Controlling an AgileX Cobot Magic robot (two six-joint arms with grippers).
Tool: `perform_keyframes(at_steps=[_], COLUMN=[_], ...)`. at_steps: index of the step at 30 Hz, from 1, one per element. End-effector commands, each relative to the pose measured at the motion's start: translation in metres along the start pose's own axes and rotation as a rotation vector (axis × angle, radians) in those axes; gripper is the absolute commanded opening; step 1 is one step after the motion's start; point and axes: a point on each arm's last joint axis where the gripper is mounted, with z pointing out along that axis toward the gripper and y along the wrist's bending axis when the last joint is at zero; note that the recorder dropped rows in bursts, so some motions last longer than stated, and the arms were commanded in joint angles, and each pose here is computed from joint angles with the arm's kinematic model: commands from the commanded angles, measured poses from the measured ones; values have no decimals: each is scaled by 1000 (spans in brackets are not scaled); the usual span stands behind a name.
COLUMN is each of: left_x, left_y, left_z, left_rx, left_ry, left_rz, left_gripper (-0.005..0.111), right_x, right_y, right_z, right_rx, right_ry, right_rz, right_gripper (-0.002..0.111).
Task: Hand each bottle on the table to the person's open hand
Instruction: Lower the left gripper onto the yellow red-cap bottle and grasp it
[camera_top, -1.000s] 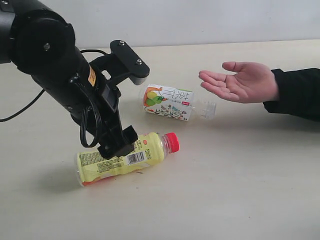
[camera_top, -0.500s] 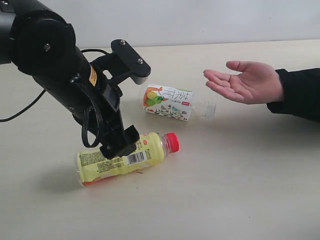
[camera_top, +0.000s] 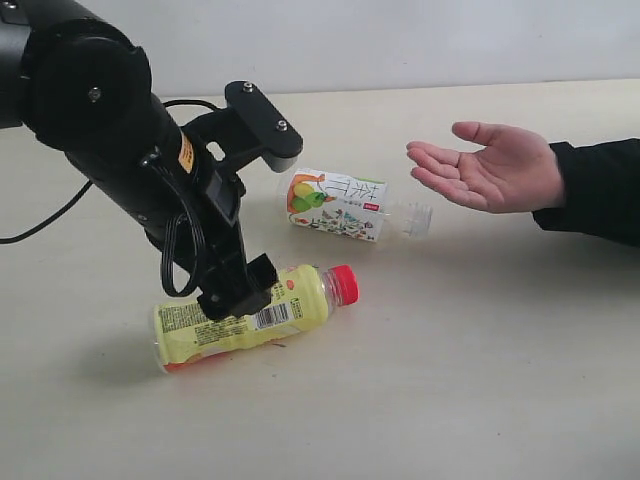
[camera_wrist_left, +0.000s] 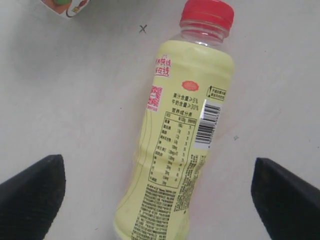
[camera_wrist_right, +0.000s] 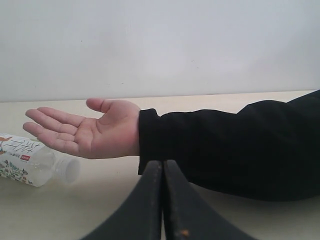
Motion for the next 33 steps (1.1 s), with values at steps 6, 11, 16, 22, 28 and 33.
perform_keyframes(at_steps=[6,11,16,22,28,33], left_x=[3,5,4,2,2,2], left_y=[-2,-3,-3,-3,-4,-4], left_z=[-3,-3,-3,8,37,55], left_rx=[32,43,39,43,64,70], left_ry=[20,39,27,35,84,100], left_rz=[84,122,156,156,180,195], left_gripper=[96,96,96,96,96,96], right_x=[1,1,1,1,1,1], right_y=[0,0,0,0,0,0], right_z=[0,0,0,0,0,0], right_rx=[-1,-1,-1,-1,-1,-1], right_ry=[-5,-5,-5,-5,-5,-6], right_rz=[-12,-12,-12,-12,-12,-14], right_gripper=[0,0,0,0,0,0])
